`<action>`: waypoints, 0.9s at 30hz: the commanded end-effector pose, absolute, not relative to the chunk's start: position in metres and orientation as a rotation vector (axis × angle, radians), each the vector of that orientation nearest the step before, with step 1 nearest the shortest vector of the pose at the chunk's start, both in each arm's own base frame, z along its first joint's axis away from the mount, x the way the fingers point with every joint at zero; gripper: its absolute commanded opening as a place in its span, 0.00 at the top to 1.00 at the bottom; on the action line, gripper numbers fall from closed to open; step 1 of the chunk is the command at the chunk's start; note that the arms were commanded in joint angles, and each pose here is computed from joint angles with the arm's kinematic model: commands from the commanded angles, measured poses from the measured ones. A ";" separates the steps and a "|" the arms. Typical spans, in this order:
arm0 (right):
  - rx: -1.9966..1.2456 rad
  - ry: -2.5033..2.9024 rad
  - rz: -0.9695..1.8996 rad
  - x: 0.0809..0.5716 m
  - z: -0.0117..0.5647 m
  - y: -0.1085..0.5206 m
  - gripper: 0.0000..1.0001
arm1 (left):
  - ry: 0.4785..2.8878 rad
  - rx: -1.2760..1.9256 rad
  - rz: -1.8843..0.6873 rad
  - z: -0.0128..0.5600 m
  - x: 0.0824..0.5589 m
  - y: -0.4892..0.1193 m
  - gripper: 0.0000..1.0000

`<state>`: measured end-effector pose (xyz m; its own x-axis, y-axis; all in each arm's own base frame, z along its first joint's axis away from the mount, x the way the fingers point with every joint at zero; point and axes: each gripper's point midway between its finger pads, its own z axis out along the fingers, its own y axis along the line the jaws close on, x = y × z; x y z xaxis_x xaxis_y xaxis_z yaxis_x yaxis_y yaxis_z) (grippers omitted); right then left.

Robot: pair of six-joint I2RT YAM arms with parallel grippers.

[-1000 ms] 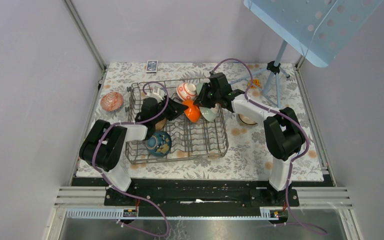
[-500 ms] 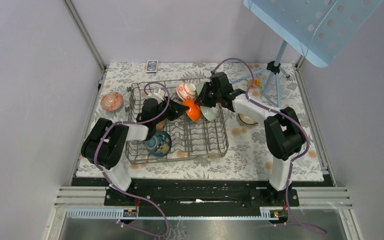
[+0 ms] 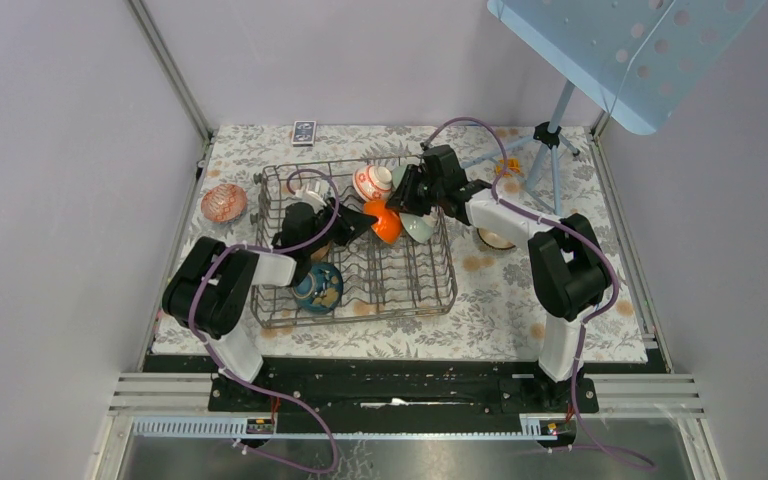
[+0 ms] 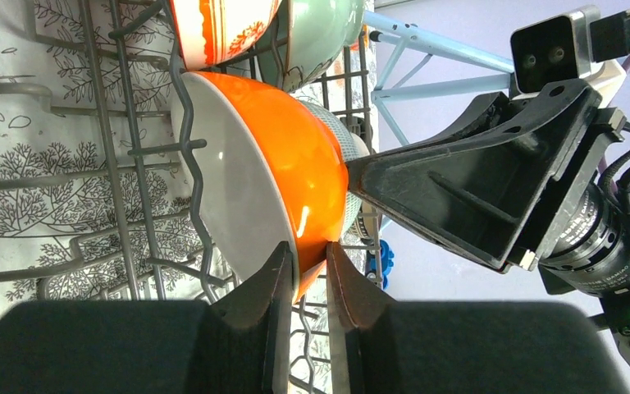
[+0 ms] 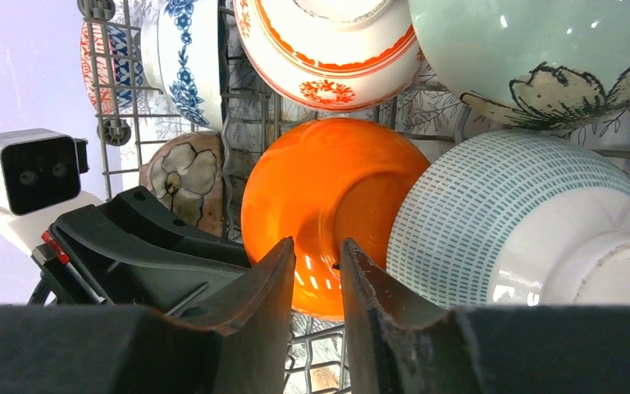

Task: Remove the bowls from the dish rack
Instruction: Pick up the bowl from the dish rack.

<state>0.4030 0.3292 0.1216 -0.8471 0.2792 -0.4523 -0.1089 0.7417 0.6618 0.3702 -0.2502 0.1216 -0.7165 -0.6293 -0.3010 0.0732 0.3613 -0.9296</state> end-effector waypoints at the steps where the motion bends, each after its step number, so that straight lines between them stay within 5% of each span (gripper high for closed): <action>1: 0.035 2.379 1.122 0.381 0.143 0.355 0.63 | 1.812 -0.279 -1.536 0.179 0.354 -0.266 1.00; 9: 0.016 2.374 1.072 0.380 0.159 0.346 0.40 | 1.780 -0.238 -1.534 0.190 0.347 -0.263 1.00; 27: 0.036 2.299 1.013 0.379 0.204 0.325 0.22 | 1.714 -0.174 -1.579 0.217 0.332 -0.262 1.00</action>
<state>0.3790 0.3297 0.1569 -0.8563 0.2416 -0.4564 -0.1579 0.7190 0.6768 0.3423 -0.2605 0.1695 -0.7277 -0.5789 -0.3679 0.2433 0.2836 -0.9276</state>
